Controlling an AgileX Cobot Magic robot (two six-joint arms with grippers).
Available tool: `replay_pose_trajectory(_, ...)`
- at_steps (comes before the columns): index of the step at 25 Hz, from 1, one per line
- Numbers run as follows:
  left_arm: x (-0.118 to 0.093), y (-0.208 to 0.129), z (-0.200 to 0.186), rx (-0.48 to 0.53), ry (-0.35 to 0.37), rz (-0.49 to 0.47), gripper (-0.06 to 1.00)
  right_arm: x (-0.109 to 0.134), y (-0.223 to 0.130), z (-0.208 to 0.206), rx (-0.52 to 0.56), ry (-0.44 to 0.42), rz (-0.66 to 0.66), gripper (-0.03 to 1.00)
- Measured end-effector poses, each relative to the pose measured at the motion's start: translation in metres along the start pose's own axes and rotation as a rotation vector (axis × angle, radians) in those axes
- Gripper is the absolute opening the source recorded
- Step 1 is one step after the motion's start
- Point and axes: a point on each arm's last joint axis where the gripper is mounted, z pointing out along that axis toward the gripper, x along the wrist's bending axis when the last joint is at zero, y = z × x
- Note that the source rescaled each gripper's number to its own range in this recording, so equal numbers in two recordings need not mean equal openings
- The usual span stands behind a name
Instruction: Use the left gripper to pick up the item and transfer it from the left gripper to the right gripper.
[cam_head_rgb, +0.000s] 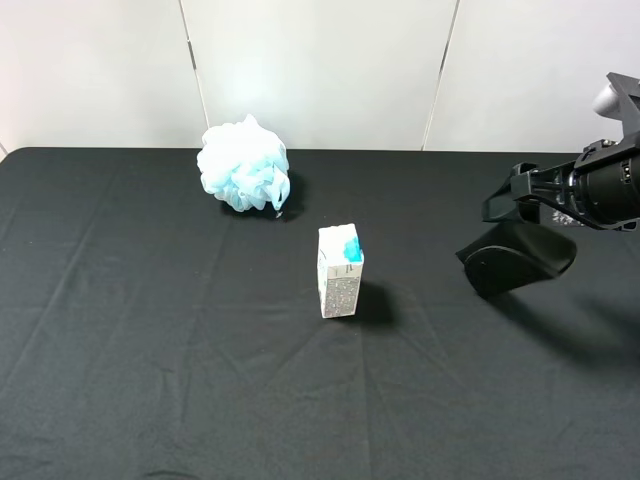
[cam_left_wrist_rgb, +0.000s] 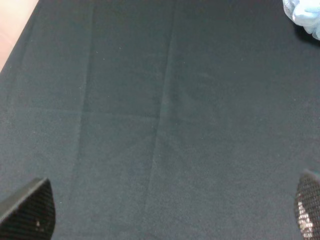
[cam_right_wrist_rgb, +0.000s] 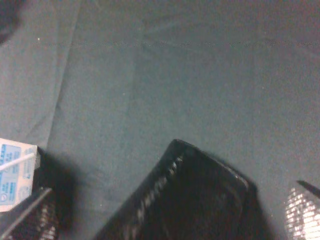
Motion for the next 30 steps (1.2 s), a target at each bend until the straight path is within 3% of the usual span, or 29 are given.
replay_pose_trajectory(18,0.000,0.000,0.000,0.000,0.000,0.000,0.93,0.000,0.002,-0.001,-0.004,0.002,-0.005,1.00)
replay_pose_trajectory(30,0.000,0.000,0.000,0.000,0.000,0.000,0.93,0.016,0.040,-0.032,0.090,0.077,-0.073,1.00)
